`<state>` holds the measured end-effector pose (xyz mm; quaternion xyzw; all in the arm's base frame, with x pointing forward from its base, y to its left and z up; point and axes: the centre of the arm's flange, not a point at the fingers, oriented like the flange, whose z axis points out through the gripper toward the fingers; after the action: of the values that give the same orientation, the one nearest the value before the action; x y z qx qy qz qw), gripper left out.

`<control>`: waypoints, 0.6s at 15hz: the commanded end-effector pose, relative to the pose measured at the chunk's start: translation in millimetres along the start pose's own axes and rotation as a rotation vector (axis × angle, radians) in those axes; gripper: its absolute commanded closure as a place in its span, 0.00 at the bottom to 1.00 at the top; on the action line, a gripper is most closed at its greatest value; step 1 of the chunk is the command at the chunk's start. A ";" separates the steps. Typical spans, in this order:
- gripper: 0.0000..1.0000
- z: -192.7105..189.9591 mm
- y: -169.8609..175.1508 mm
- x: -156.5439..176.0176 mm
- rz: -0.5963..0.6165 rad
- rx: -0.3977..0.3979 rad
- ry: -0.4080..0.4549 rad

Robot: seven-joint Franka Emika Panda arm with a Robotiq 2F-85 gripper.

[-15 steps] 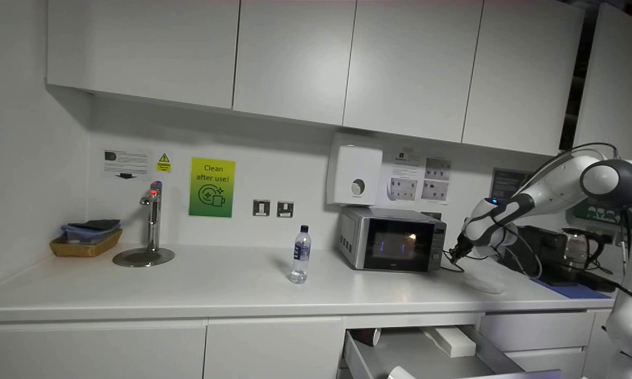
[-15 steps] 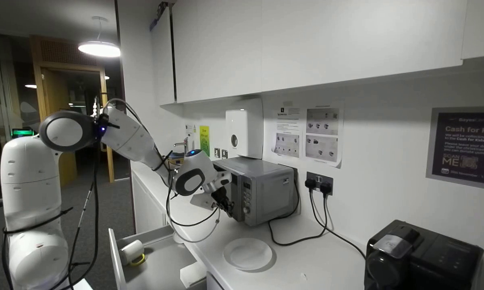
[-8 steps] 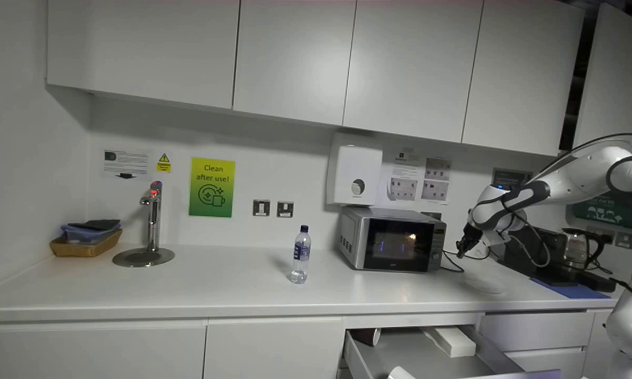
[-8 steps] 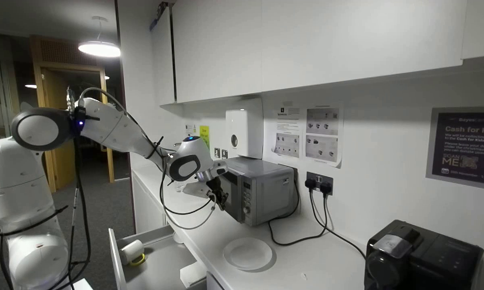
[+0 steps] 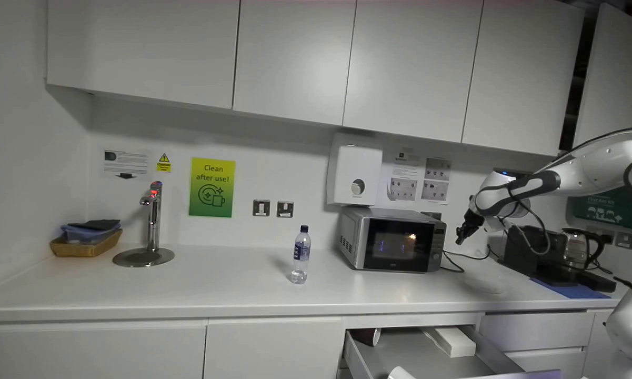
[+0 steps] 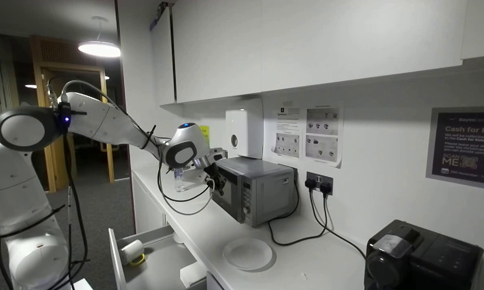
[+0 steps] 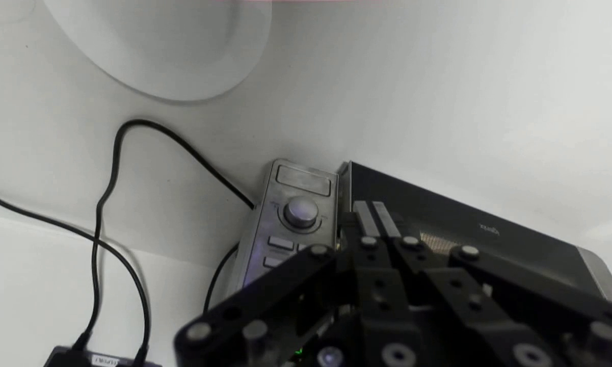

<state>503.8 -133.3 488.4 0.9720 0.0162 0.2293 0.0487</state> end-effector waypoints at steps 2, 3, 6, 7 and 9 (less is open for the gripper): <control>1.00 -34.5 -9.2 27.5 -0.036 0.018 0.086; 1.00 -38.8 -11.6 33.2 -0.039 0.019 0.104; 1.00 -50.2 -17.9 55.4 -0.041 0.029 0.178; 1.00 -53.0 -19.1 62.1 -0.044 0.033 0.207; 1.00 -56.8 -20.3 73.4 -0.046 0.039 0.257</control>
<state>527.6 -101.6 553.9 0.9481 0.0344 0.3138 0.0385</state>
